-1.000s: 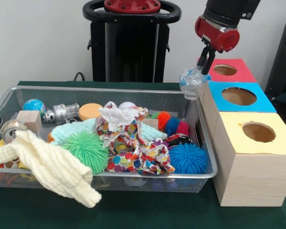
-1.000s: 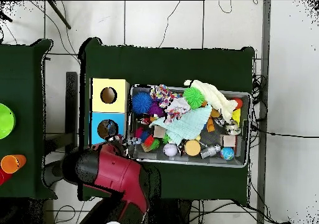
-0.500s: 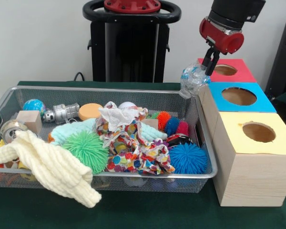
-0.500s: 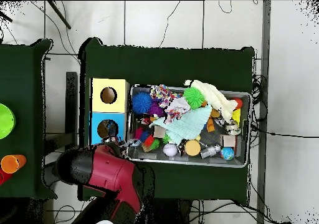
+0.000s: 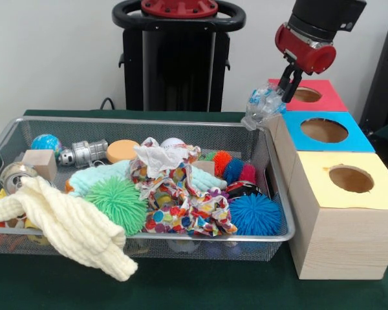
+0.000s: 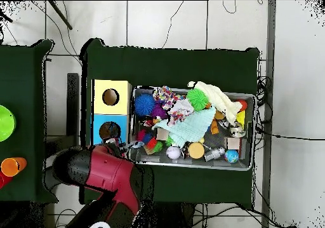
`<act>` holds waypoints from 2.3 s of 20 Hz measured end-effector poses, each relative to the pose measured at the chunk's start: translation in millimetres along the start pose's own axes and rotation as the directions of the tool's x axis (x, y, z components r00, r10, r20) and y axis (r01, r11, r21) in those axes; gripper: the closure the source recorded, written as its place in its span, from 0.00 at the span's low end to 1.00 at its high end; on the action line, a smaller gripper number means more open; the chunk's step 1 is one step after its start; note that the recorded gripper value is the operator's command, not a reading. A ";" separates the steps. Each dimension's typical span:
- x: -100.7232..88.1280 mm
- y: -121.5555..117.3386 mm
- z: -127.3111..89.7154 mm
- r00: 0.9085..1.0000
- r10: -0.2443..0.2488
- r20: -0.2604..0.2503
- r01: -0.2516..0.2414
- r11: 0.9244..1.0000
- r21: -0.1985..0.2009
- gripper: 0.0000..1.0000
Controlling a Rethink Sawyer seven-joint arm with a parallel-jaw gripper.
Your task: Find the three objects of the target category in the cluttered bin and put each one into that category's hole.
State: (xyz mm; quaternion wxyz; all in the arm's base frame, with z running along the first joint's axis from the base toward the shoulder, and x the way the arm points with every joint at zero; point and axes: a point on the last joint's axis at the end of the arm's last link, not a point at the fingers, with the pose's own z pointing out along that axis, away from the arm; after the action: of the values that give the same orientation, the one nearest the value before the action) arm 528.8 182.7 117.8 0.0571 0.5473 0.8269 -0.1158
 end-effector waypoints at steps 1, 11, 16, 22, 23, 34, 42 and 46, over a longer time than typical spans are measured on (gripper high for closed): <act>-1.6 0.0 0.4 1.000 0.003 0.000 -0.003 1.000 0.001 1.00; -29.8 -2.8 7.0 0.999 0.050 -0.005 -0.050 0.999 0.013 1.00; -40.3 -6.6 9.6 0.999 0.051 0.001 -0.051 0.998 0.021 1.00; -56.4 -11.2 6.6 0.999 0.051 0.011 -0.051 0.998 0.021 1.00; -57.6 -11.2 5.8 0.999 0.052 0.011 -0.052 0.998 0.019 1.00; -79.9 -12.0 -11.4 0.998 0.057 0.011 -0.057 0.998 -0.015 1.00; -81.5 -12.4 -15.1 0.999 0.031 0.019 -0.031 0.999 -0.013 1.00; -78.1 -11.8 -16.9 1.000 0.025 0.010 -0.025 1.000 -0.003 1.00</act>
State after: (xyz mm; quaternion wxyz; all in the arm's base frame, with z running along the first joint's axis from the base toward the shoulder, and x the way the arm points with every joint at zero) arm 549.3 112.9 153.0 0.0633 0.5568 0.8199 -0.1167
